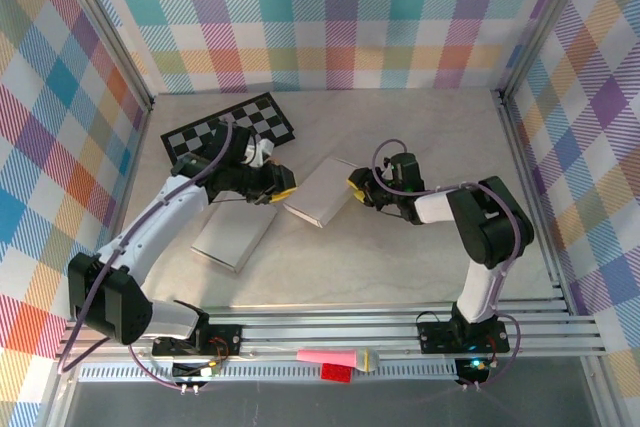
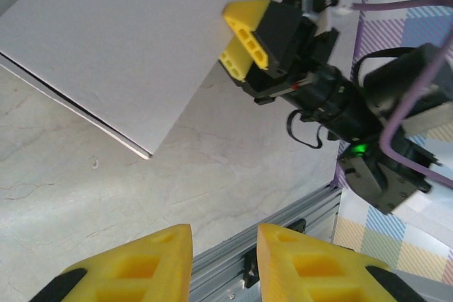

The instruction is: Fold the paper box

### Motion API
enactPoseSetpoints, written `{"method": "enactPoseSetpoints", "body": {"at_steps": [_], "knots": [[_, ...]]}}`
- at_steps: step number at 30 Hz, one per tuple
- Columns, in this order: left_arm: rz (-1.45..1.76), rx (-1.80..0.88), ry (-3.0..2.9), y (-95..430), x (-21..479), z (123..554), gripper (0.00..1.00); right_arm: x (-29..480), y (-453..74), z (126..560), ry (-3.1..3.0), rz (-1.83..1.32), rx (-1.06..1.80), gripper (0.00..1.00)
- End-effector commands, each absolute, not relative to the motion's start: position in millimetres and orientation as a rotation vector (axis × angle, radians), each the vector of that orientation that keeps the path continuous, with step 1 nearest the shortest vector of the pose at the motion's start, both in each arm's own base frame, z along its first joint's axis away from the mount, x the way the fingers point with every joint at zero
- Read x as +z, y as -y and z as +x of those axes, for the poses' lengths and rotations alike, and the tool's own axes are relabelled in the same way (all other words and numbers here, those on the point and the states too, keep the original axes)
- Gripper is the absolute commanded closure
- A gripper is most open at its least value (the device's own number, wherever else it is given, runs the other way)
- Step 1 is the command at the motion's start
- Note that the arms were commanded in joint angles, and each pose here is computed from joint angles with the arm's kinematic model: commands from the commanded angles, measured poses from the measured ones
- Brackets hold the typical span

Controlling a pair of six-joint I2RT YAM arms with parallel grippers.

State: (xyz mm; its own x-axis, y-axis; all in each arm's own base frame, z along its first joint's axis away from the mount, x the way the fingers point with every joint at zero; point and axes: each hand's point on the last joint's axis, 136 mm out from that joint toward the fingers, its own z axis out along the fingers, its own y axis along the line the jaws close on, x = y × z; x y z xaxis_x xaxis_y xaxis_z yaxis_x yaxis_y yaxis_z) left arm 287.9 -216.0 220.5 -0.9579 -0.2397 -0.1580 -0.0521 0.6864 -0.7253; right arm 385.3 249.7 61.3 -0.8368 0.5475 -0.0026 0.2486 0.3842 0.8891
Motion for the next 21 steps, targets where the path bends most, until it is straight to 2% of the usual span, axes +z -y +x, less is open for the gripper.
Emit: {"method": "enactPoseSetpoints", "body": {"at_steps": [1, 8, 11, 14, 15, 16, 17, 19, 21], "knots": [[-0.239, -1.108, -2.619, 203.7, 231.9, 282.7, 0.71, 49.3, -245.3, 384.8, -2.407, 0.695, 1.376, 0.51], [-0.204, -1.079, -2.538, 194.3, 244.7, 281.4, 0.69, 57.1, -192.5, 352.4, -2.622, 0.951, 0.882, 0.24], [-0.216, -1.07, -2.528, 191.4, 243.3, 282.5, 0.69, 81.6, -168.1, 338.0, -2.654, 0.986, 0.695, 0.2], [-0.215, -1.042, -2.516, 187.1, 243.9, 283.9, 0.69, 117.6, -152.9, 334.1, -2.603, 0.915, 0.639, 0.17], [-0.215, -1.02, -2.513, 184.1, 244.7, 283.8, 0.69, 128.7, -148.6, 332.3, -2.594, 0.878, 0.613, 0.06], [-0.213, -0.977, -2.506, 178.2, 246.4, 283.8, 0.69, 140.7, -144.1, 329.4, -2.593, 0.827, 0.584, 0.01], [-0.222, -0.912, -2.494, 169.0, 248.5, 284.0, 0.68, 150.6, -137.6, 324.7, -2.599, 0.779, 0.538, 0.01], [-0.257, -0.746, -2.46, 144.1, 252.1, 283.0, 0.59, 169.0, -124.4, 315.5, -2.581, 0.693, 0.462, 0.01], [-0.282, -0.603, -2.409, 120.5, 256.6, 279.9, 0.42, 185.0, -108.4, 305.4, -2.525, 0.581, 0.386, 0.01]]}}
